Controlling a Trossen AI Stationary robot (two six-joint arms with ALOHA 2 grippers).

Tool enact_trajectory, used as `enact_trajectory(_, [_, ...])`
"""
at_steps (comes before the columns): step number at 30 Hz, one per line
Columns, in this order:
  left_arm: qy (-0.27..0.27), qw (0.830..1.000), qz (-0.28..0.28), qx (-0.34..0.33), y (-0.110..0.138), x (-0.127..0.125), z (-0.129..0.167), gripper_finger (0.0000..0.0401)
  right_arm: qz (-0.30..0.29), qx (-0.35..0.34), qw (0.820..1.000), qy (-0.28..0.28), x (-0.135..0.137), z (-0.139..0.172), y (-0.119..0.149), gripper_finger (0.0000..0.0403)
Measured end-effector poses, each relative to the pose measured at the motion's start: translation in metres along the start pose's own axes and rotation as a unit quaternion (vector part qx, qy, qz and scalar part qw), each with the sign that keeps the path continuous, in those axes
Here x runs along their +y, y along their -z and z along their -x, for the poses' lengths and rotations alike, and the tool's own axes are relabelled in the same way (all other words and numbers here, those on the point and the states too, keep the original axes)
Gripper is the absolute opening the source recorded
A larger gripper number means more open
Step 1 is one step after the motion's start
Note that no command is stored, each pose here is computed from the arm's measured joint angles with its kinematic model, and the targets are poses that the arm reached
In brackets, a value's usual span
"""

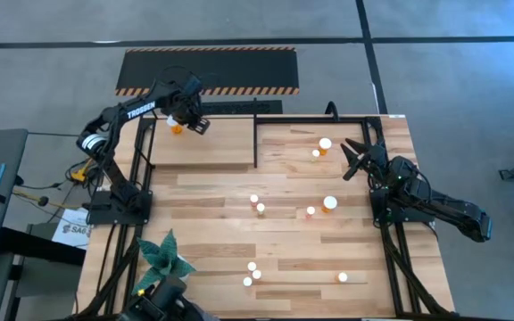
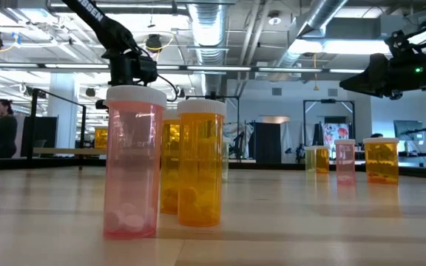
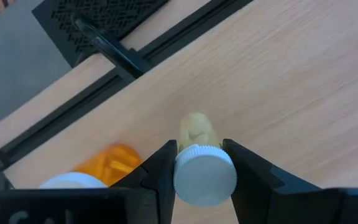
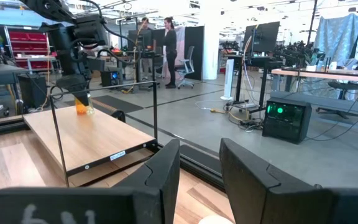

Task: Pick and place medicine bottles onto shelf by color
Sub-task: Put the left yellow pill bottle on the shelf

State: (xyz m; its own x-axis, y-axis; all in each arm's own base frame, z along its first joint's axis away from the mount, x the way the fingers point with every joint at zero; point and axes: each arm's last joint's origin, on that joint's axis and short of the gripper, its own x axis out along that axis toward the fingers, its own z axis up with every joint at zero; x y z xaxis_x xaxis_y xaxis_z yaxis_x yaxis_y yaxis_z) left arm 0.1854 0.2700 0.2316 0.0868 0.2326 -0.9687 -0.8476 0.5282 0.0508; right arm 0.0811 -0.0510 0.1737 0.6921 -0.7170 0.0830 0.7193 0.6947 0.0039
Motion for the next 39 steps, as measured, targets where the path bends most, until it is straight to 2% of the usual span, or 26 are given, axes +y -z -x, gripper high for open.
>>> enact_trajectory(26, [-0.014, 0.998, -0.063, 0.001, -0.0001, 0.0058, -0.0004, 0.0110, 0.000, 0.000, 1.000, 0.000, 0.0000, 0.0000, -0.0001, 0.0137])
enact_trajectory(36, [-0.018, 1.000, -0.021, 0.004, 0.0008, 0.0032, -0.0004, 0.0110, 0.000, 0.000, 1.000, 0.000, 0.0000, 0.0000, 0.0000, 0.0138])
enact_trajectory(39, [-0.018, 1.000, 0.009, 0.004, 0.0009, 0.0029, -0.0004, 0.0110, 0.000, 0.000, 1.000, 0.000, 0.0000, 0.0000, -0.0001, 0.0137])
